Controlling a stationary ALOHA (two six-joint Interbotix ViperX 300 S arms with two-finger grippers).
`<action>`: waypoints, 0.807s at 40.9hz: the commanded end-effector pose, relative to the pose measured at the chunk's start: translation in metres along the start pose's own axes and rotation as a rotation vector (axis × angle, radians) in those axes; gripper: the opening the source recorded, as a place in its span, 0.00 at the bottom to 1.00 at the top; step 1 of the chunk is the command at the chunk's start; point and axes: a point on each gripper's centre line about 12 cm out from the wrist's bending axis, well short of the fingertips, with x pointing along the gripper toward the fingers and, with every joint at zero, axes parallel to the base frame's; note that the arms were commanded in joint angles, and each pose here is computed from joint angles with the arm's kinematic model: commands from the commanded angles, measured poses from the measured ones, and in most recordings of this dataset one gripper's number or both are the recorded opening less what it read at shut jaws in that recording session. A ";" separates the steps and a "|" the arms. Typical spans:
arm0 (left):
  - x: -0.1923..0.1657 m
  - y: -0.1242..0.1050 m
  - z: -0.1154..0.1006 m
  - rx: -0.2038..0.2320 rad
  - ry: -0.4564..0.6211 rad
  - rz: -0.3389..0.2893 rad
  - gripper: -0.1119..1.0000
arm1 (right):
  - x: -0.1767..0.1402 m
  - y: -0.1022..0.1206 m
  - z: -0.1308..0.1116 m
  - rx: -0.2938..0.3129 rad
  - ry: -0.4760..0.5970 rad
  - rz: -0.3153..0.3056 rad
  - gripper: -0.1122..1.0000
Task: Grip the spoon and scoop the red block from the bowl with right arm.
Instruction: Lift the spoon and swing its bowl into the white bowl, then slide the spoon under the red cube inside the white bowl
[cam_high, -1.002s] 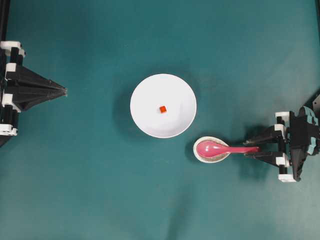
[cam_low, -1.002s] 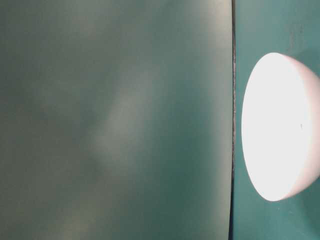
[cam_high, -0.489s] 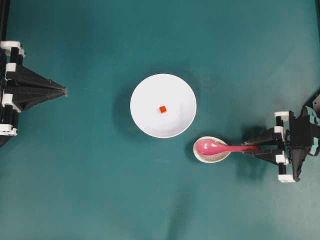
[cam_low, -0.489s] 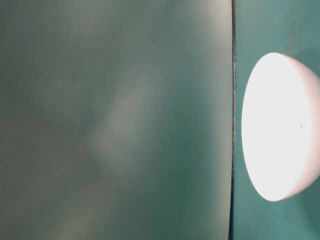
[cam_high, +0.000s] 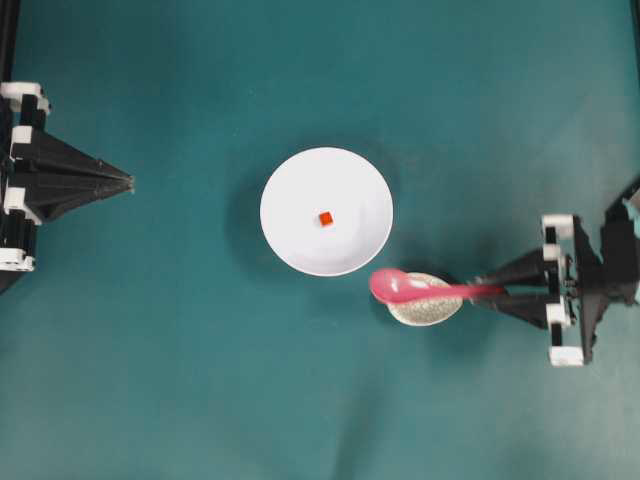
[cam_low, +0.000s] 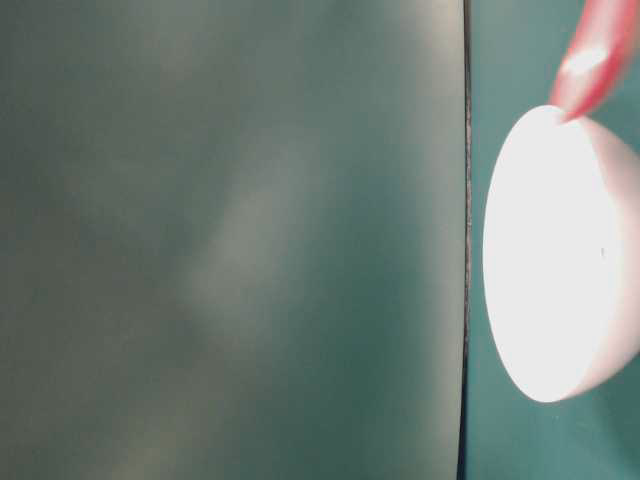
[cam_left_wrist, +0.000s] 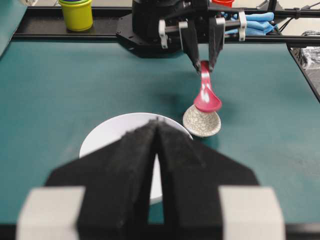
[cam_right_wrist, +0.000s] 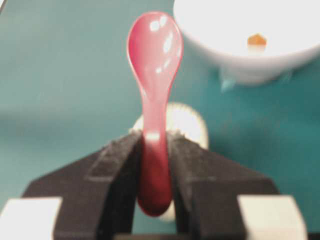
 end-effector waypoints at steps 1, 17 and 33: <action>0.003 0.000 0.011 0.000 -0.026 0.000 0.10 | 0.009 -0.002 0.032 0.057 -0.058 -0.023 0.32; 0.004 0.000 0.009 -0.014 -0.021 0.000 0.10 | 0.058 -0.050 0.118 0.276 0.420 -0.017 0.32; 0.009 0.000 0.005 -0.014 -0.008 0.000 0.10 | 0.103 -0.061 0.115 0.227 0.668 0.014 0.32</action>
